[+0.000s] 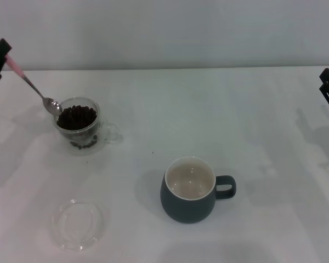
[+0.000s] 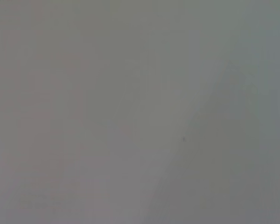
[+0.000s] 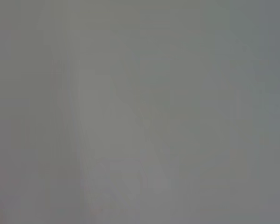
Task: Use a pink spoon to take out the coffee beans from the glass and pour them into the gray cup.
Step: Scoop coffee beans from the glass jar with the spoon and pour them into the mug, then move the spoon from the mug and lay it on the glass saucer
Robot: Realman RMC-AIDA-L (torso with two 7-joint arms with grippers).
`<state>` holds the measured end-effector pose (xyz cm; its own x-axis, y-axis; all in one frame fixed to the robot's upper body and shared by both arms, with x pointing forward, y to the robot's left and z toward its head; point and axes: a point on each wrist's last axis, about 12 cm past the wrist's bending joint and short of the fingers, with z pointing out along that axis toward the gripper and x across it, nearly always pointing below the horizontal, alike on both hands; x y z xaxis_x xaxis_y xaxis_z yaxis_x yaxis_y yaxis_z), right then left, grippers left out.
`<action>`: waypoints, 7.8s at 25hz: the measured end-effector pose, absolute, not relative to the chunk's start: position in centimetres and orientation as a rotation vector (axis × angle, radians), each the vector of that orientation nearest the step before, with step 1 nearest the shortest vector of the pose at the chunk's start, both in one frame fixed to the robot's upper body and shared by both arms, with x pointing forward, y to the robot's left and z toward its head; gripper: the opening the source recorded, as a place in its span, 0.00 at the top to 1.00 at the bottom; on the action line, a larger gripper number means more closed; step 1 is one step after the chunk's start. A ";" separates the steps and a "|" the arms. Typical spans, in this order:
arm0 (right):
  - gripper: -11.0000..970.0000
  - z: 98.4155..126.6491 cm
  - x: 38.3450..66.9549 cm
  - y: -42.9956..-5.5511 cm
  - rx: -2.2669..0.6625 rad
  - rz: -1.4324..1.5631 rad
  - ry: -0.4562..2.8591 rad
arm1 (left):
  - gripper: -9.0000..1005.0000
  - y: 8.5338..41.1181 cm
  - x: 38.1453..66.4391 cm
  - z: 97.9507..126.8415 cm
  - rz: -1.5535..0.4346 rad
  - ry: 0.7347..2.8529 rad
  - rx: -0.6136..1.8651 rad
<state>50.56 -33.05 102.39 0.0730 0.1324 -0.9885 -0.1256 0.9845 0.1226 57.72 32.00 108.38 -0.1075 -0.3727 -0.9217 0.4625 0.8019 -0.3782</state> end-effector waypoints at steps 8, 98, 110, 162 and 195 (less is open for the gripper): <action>0.28 102.5 50.6 -33.1 0.003 0.191 1.481 | 0.86 30.8 58.3 107.5 -0.681 1.573 0.082; 0.28 102.9 50.7 -33.5 -0.001 0.174 1.456 | 0.86 32.7 54.1 105.2 -1.143 1.535 -0.535; 0.28 103.2 50.7 -33.0 -0.010 0.198 1.422 | 0.86 30.0 53.5 105.0 -1.283 1.505 -0.505; 0.28 103.2 49.6 -32.4 0.021 0.239 1.389 | 0.86 18.3 55.6 107.4 -1.193 1.515 0.573; 0.28 103.4 49.9 -31.9 0.009 0.262 1.374 | 0.86 33.9 42.6 102.9 -1.223 1.565 -0.299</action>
